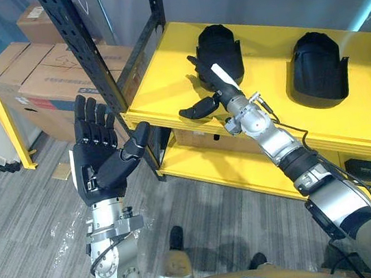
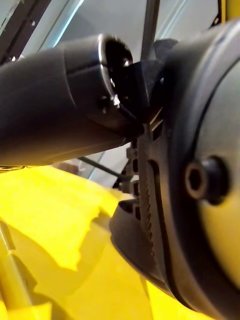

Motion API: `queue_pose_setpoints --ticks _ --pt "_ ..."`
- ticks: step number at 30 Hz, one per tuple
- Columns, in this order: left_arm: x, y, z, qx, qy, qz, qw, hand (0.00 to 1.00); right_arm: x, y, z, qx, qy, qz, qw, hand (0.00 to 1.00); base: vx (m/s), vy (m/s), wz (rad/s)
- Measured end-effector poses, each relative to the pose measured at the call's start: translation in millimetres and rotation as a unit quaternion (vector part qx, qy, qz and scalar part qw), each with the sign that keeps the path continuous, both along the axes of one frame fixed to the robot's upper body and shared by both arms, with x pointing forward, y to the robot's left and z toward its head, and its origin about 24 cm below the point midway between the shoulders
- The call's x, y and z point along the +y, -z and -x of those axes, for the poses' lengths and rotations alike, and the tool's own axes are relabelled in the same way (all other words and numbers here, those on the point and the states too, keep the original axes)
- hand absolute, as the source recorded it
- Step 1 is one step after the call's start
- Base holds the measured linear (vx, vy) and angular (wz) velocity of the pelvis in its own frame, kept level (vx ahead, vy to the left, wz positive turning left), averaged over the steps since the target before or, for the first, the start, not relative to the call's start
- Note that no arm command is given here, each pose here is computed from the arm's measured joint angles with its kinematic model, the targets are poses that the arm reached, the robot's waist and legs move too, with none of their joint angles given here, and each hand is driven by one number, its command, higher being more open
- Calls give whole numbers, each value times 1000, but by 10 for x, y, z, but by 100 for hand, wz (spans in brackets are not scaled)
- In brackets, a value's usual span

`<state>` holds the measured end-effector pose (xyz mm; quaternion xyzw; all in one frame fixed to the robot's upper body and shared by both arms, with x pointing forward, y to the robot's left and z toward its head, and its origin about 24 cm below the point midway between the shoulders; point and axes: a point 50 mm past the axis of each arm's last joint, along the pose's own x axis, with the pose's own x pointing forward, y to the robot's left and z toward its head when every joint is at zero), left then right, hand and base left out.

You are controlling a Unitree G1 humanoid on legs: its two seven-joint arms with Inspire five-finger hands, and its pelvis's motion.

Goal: Walk over and take three plastic housings, then place them on the shelf

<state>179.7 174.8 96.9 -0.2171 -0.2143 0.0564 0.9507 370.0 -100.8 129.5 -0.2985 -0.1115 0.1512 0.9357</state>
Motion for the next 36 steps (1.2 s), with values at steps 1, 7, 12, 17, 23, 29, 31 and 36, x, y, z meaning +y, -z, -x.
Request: queue_pose_setpoints --ticks 1,7,12,17,23,29,31,36 --pt "-1 0 0 0 0 0 1000 100 17 -25 -6 -3 -3 1 1000 100 0 0 0" --pt "-30 9 -7 4 7 3 1000 100 21 -48 -19 -6 -3 1 1000 100 0 0 0" --pt "-51 16 -11 8 12 4 1000 100 13 -26 -47 3 2 1 1000 100 -14 -5 0" --pt "-75 18 -14 8 16 7 1000 100 34 -41 -72 4 0 0 1000 100 -27 -8 0" --pt "-111 20 -17 8 19 15 1000 100 92 4 -86 21 -4 -20 1000 100 -12 -5 0" --pt "-123 16 -24 7 19 20 1000 100 98 -53 -143 28 -6 -28 999 100 -29 -10 0" --pt "-123 17 -25 7 19 20 1000 100 97 -51 -144 27 -7 -28 999 100 0 0 0" --pt "-130 26 -32 14 22 20 999 100 105 -53 -165 26 -6 -29 999 100 -8 -7 2"
